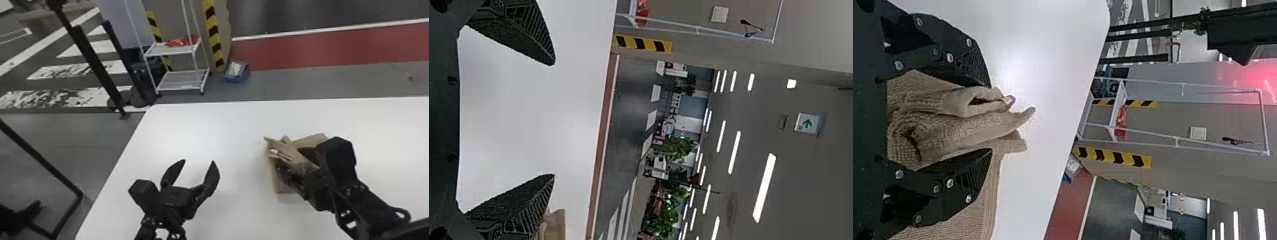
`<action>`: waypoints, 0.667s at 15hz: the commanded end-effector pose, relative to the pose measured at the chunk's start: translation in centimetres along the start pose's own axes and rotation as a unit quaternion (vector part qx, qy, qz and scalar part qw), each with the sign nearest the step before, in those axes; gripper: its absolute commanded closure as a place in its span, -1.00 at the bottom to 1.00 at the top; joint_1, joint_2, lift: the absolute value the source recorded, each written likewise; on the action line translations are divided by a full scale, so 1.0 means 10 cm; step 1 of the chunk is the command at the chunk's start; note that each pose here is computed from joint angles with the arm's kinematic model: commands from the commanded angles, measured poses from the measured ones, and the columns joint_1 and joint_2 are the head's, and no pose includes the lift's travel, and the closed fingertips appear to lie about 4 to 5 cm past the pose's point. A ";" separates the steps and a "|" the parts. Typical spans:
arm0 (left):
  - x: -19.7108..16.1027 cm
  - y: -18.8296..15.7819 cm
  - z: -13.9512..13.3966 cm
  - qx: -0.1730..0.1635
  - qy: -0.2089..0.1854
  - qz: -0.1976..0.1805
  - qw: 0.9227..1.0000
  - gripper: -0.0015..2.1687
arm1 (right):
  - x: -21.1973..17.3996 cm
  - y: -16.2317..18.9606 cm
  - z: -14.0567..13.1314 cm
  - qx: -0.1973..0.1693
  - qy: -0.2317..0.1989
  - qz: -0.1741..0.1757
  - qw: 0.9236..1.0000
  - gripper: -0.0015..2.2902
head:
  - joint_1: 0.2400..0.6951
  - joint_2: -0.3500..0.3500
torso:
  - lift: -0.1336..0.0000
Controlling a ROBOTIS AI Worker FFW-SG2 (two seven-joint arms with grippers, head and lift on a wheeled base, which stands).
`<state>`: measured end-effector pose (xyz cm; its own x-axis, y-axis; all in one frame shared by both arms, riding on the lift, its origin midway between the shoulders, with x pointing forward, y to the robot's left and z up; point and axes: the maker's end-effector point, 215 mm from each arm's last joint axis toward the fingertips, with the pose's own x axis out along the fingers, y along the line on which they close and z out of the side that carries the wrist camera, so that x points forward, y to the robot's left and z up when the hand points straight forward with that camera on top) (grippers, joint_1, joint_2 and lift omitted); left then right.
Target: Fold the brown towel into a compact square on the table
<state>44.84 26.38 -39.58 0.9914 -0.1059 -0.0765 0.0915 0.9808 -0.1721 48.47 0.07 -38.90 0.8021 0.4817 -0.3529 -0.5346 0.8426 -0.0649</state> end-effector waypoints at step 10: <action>0.01 -0.03 -0.01 -0.003 0.000 -0.002 1.000 -0.93 | 0.26 0.72 -0.17 -0.003 0.030 0.107 0.994 0.48 | 1.00 1.00 | -0.77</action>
<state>44.86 26.18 -39.63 0.9910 -0.1100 -0.0767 0.0953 0.9802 -0.1737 46.77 6.13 -40.51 0.6828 0.6280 -0.3735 -0.6758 0.7371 0.0040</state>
